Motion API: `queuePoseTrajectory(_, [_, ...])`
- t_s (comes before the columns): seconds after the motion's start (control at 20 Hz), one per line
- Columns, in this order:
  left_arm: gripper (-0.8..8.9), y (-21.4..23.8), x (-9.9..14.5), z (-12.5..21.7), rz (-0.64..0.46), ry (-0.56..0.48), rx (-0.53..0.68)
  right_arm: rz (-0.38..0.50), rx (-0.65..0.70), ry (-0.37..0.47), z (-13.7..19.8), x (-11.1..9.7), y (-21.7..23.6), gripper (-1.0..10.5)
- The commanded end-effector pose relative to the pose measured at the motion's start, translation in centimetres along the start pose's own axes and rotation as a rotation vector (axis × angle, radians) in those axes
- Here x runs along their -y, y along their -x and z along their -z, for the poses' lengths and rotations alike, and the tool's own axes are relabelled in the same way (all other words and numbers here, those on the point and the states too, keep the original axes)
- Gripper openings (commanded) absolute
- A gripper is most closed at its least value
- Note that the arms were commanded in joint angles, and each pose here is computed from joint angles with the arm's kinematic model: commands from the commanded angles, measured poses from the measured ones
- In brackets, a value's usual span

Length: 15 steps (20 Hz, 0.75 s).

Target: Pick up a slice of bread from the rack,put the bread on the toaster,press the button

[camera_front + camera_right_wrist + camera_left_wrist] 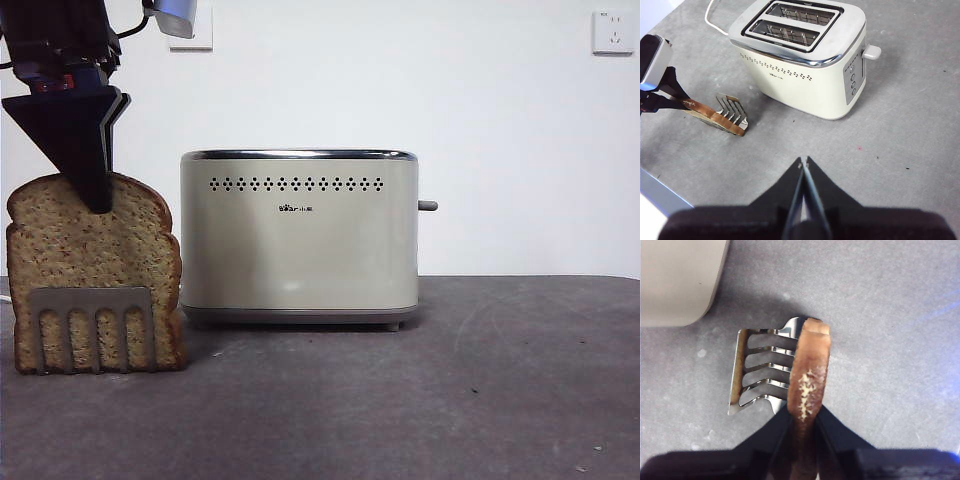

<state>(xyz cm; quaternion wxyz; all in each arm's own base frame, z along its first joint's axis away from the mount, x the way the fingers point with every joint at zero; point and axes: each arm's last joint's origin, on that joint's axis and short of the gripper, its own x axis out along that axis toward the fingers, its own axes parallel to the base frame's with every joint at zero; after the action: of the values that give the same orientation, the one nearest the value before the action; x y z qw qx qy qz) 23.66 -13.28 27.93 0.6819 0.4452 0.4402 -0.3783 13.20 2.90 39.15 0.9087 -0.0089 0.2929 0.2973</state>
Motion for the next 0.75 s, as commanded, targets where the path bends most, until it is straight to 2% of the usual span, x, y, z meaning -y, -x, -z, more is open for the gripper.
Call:
queuePoseTrajectory(0.05, [-0.09,-0.1,-0.1,0.0,0.003,-0.003,-0.001,-0.004,0.000,0.007,0.0,0.0,0.0,-0.1])
queuePoseTrajectory(0.35, [-0.09,2.9,-0.2,0.0,-0.035,-0.002,0.038,-0.003,-0.001,0.007,0.0,0.0,0.0,-0.1])
queuePoseTrajectory(0.55, [-0.08,7.2,-0.6,-0.5,-0.079,-0.009,0.093,-0.005,-0.008,0.003,-0.1,0.1,-0.2,-0.1])
queuePoseTrajectory(0.75, [-0.09,12.7,-0.7,-1.3,-0.183,-0.028,0.222,-0.005,-0.015,-0.001,-0.1,0.2,-0.5,-0.1])
